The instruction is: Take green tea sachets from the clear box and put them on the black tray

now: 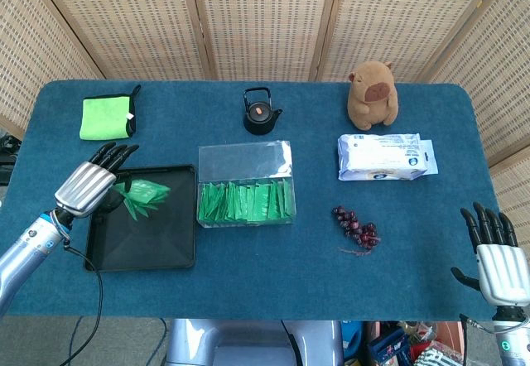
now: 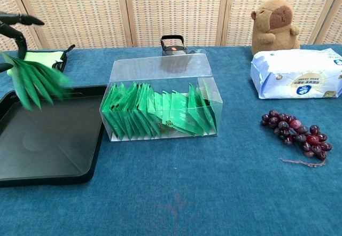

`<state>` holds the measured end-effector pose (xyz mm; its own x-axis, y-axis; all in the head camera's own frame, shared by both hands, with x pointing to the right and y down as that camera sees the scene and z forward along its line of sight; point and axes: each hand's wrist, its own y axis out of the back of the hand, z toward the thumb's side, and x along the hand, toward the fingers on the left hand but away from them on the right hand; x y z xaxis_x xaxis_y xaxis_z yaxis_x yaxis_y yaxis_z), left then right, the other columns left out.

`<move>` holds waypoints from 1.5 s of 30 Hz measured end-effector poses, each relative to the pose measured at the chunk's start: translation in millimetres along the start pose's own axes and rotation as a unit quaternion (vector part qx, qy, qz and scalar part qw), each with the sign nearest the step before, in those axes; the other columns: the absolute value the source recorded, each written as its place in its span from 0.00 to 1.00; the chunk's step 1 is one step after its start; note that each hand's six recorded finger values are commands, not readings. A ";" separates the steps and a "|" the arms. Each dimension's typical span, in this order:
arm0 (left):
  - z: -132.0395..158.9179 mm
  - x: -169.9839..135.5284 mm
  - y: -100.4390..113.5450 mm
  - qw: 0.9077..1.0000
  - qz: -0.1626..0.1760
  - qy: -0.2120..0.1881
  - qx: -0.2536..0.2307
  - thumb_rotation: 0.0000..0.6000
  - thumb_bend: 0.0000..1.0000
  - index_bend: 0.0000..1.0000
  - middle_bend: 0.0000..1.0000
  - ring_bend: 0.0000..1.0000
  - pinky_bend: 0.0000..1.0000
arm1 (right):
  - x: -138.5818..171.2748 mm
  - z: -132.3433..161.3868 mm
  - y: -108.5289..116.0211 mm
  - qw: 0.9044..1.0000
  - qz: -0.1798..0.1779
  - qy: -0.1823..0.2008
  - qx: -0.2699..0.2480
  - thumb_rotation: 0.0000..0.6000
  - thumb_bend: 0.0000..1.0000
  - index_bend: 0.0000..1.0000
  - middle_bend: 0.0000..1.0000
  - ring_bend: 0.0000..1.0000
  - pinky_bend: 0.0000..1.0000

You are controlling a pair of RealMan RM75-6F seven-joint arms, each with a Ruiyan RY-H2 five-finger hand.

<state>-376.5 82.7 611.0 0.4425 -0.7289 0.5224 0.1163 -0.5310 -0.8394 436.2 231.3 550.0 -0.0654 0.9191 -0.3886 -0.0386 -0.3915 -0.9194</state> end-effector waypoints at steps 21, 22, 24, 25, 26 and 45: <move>-36.5 -113.7 3.8 0.972 0.121 0.187 -0.076 1.00 0.16 0.00 0.00 0.00 0.00 | 2.9 -0.2 4.4 1.000 -0.008 0.002 -0.001 1.00 0.00 0.00 0.00 0.00 0.00; -37.7 -121.0 -1.7 0.969 0.122 0.200 -0.075 1.00 0.16 0.00 0.00 0.00 0.00 | 2.9 -0.2 4.7 1.000 -0.009 0.003 -0.002 1.00 0.00 0.00 0.00 0.00 0.00; -38.3 -136.4 -14.6 0.963 0.127 0.224 -0.077 1.00 0.17 0.00 0.00 0.00 0.00 | 3.0 -0.3 5.1 1.000 -0.009 0.003 -0.002 1.00 0.00 0.00 0.00 0.00 0.00; -38.4 -141.6 -19.2 0.961 0.129 0.231 -0.078 1.00 0.17 0.00 0.00 0.00 0.00 | 2.8 -0.3 5.3 1.000 -0.010 0.004 -0.003 1.00 0.00 0.00 0.00 0.00 0.00; -38.6 -146.0 -22.9 0.960 0.130 0.235 -0.075 1.00 0.16 0.00 0.00 0.00 0.00 | 2.6 -0.3 5.6 1.000 -0.010 0.004 -0.003 1.00 0.00 0.00 0.00 0.00 0.00; -33.6 -151.6 -23.3 0.962 0.132 0.229 -0.067 1.00 0.16 0.00 0.00 0.00 0.00 | 2.3 -2.4 7.4 1.000 -0.012 0.001 -0.004 1.00 0.00 0.00 0.00 0.00 0.00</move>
<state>-476.1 191.1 556.4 -0.0007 -0.9440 0.3300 -0.0754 -0.3290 -0.9413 438.2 230.6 542.1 -0.0619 0.9287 -0.3657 -0.0330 -0.3681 -0.9292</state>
